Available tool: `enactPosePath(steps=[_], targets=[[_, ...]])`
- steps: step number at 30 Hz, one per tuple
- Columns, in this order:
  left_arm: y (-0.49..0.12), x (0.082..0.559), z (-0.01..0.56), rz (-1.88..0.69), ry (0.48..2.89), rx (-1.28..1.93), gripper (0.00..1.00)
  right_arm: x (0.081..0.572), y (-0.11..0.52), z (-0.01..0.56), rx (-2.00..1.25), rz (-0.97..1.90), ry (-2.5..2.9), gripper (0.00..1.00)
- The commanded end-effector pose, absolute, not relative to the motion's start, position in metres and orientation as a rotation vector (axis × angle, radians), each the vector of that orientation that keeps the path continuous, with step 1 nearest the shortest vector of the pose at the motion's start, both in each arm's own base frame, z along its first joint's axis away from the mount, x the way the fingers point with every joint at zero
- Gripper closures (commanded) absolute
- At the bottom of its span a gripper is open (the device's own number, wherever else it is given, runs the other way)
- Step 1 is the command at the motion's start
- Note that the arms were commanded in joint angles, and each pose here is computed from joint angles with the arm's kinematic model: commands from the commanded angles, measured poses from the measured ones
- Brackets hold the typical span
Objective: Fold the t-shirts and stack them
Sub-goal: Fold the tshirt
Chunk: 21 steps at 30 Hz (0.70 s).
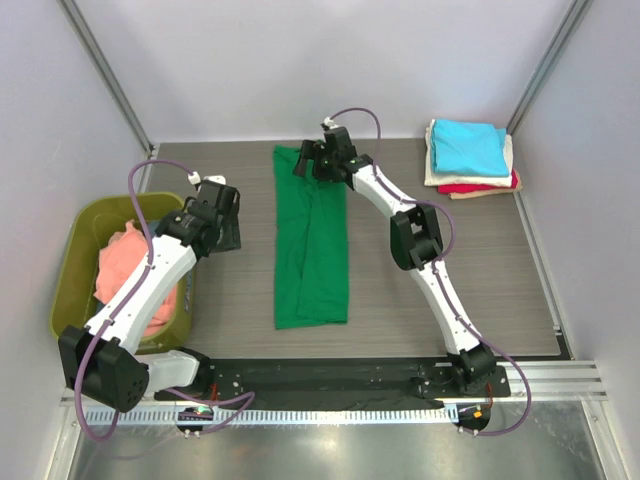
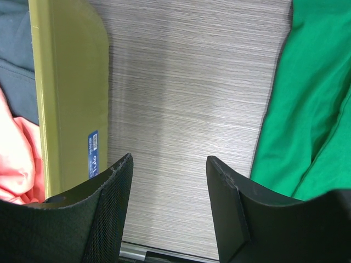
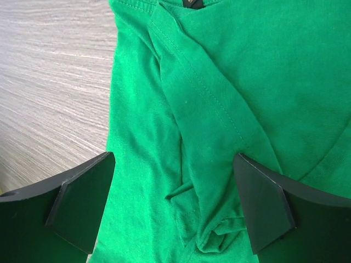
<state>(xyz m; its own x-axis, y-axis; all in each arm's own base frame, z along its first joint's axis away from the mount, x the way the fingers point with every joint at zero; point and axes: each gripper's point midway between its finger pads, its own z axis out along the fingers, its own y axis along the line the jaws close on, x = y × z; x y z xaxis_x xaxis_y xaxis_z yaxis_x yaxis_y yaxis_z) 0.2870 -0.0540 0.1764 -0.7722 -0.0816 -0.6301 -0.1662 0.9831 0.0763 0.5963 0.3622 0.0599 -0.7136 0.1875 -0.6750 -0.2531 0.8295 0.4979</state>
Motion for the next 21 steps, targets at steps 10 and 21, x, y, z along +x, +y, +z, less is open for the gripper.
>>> enactPosePath(steps=[10, 21], targets=[[-0.06, 0.295, 0.191, 0.112, 2.406, -0.162, 0.43, 0.585, 0.351, 0.226, -0.154, 0.833, 1.952, 0.01], [-0.129, 0.27, 0.183, -0.183, 2.454, -0.12, 0.43, 0.426, 0.302, 0.173, -0.091, 0.839, 2.249, 0.01]])
